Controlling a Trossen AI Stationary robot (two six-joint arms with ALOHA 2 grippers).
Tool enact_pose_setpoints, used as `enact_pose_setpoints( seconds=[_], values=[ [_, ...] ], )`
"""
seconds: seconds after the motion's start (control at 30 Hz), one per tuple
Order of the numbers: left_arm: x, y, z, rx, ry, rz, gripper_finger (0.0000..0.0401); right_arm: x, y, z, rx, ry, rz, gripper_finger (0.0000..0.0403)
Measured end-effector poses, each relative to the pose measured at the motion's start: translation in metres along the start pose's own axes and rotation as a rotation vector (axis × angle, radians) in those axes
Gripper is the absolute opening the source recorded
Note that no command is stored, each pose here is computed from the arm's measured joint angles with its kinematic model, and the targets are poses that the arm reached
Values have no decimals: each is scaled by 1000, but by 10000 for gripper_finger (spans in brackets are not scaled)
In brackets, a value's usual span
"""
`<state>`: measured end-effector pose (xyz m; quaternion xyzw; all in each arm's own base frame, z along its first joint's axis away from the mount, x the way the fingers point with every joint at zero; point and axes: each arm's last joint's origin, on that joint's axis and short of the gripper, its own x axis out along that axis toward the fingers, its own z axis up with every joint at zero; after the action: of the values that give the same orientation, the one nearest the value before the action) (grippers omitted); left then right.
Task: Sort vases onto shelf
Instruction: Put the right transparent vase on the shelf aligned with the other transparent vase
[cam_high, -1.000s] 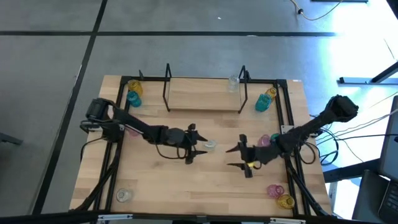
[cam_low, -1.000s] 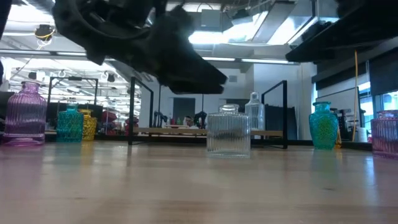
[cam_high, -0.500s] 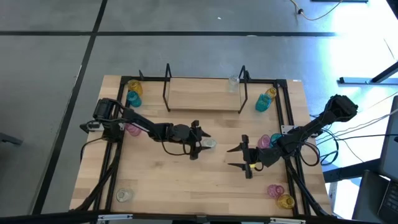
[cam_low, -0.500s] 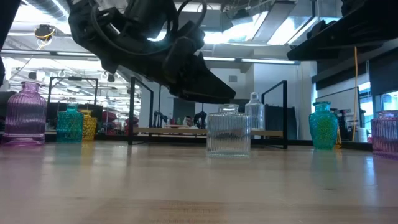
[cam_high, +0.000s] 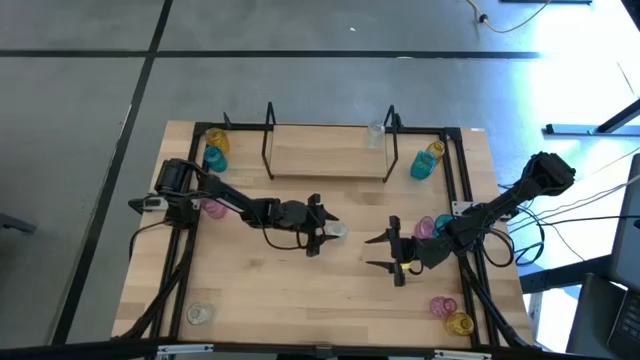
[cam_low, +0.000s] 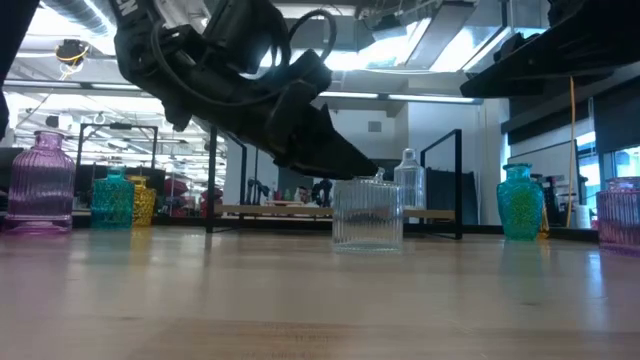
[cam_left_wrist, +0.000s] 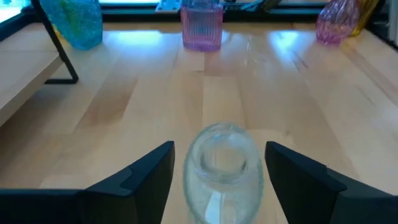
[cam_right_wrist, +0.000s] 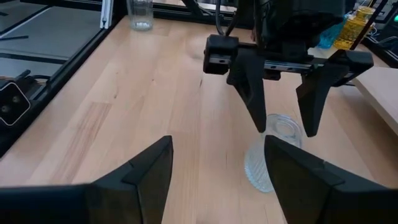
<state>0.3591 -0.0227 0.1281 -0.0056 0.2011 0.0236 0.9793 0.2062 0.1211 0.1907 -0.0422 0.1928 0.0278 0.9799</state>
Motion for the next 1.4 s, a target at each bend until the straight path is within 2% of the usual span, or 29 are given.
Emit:
enact_pose_setpoints(
  seconds=[0.43, 0.73, 1.0, 1.2, 1.4],
  values=[
    [3, 2, -2, -1, -10, -12, 137, 0, 0, -1, -4, 5, -14, 237],
    [3, 2, -1, -3, -24, -14, 136, 0, -1, -1, -3, 4, -17, 237],
    [5, 7, 10, -16, -87, 4, 137, -1, -4, 1, -4, -15, -125, 237],
    [13, 20, 32, 2, -106, 28, 137, -9, -7, 22, -84, -84, -197, 237],
    [24, 46, 60, 50, -42, 94, 137, -40, -19, 70, -195, -221, -268, 237]
  ],
)
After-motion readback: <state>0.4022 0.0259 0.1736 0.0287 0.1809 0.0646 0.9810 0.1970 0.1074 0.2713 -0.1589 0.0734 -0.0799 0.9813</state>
